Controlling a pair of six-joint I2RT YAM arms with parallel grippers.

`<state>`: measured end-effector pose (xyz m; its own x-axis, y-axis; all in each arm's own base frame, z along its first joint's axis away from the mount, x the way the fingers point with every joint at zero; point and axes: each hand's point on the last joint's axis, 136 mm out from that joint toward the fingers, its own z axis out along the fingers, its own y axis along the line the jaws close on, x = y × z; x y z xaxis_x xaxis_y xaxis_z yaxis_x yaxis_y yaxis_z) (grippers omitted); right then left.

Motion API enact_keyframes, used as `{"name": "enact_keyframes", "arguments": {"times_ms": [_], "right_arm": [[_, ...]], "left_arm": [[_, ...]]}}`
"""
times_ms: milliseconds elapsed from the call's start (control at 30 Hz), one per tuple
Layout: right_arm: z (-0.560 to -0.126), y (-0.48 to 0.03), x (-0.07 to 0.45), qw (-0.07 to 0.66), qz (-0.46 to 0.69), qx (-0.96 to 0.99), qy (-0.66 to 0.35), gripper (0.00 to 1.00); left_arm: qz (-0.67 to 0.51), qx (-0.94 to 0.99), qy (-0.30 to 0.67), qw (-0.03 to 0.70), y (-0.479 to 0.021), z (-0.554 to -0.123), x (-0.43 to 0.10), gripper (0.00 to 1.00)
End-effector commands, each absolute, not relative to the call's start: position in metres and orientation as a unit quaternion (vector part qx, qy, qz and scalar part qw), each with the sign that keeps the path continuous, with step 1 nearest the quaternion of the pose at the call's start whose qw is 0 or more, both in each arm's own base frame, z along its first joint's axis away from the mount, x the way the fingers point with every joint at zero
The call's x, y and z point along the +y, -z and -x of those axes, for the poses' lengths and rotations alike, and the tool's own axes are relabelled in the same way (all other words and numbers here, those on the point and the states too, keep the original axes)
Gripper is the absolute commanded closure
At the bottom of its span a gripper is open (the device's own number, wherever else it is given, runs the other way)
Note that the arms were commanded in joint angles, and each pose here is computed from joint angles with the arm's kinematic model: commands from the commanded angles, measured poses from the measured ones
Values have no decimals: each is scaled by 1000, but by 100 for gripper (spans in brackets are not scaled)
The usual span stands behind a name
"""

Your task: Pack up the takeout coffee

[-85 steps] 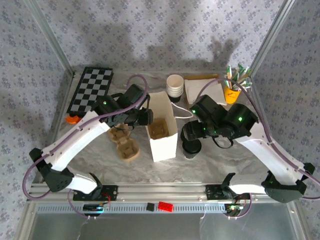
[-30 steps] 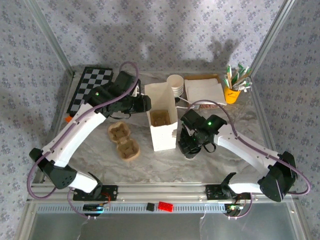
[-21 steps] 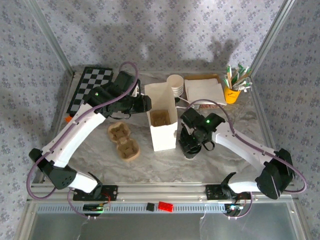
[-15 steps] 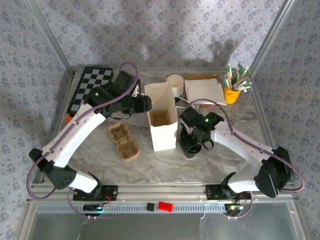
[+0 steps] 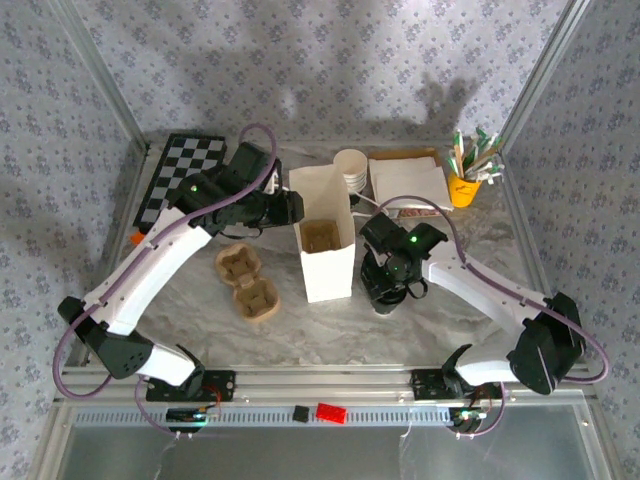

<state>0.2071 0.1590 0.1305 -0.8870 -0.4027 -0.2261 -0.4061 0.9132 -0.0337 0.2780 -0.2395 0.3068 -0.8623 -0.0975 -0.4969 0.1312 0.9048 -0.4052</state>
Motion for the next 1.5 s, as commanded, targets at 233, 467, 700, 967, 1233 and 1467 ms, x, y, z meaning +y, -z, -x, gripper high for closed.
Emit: {"name": "enact_keyframes", "arguments": {"times_ms": [233,467,700,967,1233,1467], "right_arm": [[-204,-149,131,124,7,992,14,24],[-212,-141,120,135,-81,986,57,27],[-205,-130,124,107,-112,987,46,19],[-211,-146,128,120,-93,988,24,11],[-201,-162,125,107,39,994,-5,10],[-190,-148,121,73,130,989,12,12]], "left_arm": [[-2,932,229,281,-320,-274,-235,47],[-1,931,230,283,-319,-274,-234,47],[-1,932,225,284,-317,-274,-232,46],[-4,930,233,285,-323,-272,-233,46],[-8,929,238,284,-324,-262,-231,41],[-15,928,239,286,-326,-255,-228,40]]}}
